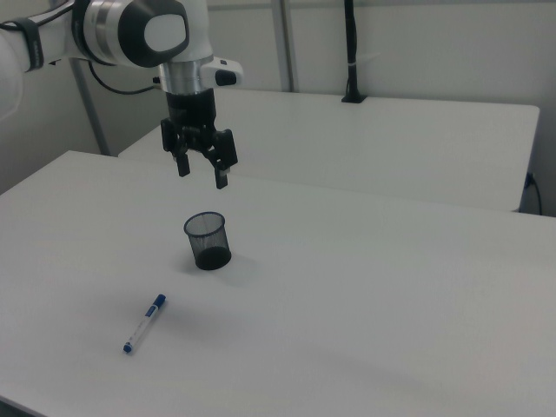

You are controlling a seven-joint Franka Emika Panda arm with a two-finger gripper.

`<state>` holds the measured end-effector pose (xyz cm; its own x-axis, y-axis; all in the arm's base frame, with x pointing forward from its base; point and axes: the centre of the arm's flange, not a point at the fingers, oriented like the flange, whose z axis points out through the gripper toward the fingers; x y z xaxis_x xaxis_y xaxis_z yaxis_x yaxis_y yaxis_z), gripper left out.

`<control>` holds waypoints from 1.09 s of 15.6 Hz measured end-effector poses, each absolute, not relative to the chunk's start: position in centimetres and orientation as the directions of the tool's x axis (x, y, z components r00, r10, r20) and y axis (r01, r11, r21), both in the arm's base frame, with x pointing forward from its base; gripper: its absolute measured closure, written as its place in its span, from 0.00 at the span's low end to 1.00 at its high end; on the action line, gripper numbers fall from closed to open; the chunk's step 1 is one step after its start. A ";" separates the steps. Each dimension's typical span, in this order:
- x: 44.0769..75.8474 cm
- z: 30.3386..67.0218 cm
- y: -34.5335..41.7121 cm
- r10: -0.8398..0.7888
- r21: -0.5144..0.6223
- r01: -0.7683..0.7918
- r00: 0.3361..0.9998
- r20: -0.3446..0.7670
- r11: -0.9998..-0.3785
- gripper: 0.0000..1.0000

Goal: Insert the marker

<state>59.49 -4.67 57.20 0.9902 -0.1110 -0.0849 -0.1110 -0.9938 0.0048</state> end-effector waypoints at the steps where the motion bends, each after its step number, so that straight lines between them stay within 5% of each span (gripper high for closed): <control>1: 59.5 57.2 -4.7 -0.111 0.005 -0.111 0.990 -0.085 -0.994 0.00; 10: 59.5 56.9 -4.5 0.084 -0.013 0.083 0.992 -0.090 -0.996 0.00; 17: 59.1 54.5 -0.6 0.086 -0.017 0.084 0.984 -0.158 -0.996 0.00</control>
